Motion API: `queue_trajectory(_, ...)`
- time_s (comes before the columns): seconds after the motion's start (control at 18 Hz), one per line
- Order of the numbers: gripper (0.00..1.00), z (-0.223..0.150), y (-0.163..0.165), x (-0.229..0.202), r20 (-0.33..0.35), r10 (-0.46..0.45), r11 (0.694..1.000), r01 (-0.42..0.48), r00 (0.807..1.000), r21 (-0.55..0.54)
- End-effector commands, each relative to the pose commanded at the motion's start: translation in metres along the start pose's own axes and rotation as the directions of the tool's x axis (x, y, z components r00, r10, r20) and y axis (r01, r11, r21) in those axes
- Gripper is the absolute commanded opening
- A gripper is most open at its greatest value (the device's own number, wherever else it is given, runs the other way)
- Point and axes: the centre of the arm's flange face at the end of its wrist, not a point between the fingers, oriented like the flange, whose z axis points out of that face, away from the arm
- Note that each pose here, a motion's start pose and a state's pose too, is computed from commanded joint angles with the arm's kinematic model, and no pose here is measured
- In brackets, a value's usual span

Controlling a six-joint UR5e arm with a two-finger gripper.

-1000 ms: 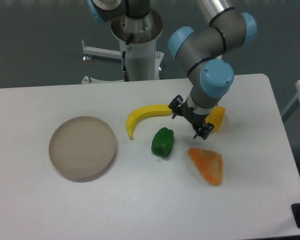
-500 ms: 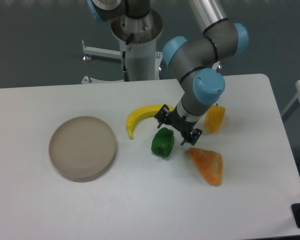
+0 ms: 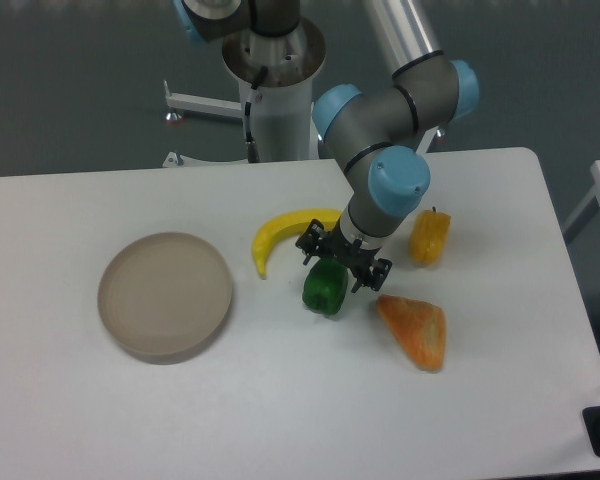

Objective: Pick up the green pepper from the table
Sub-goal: 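Close the gripper around the green bell pepper, then lift the held green pepper up off the table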

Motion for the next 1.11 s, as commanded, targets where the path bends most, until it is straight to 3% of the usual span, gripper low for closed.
queue_trajectory(0.22,0.99,0.012,-0.011,-0.002,0.055,-0.113,0.993,0.111,0.992,0.028)
queue_trajectory(0.33,0.78,0.009,-0.011,-0.002,0.06,-0.117,0.993,0.115,0.991,0.03)
queue_trajectory(0.44,0.44,0.006,-0.011,-0.002,0.064,-0.116,0.993,0.114,0.991,0.035)
queue_trajectory(0.5,0.31,0.003,-0.012,-0.002,0.067,-0.117,0.993,0.114,0.991,0.038)
queue_trajectory(0.61,0.14,-0.008,-0.013,-0.006,0.085,-0.112,0.993,0.108,0.99,0.051)
queue_trajectory(0.94,0.14,-0.088,-0.01,-0.033,0.168,-0.138,0.981,0.112,0.976,0.156)
queue_trajectory(1.11,0.15,-0.121,-0.005,-0.05,0.18,-0.145,0.981,0.119,0.973,0.151)
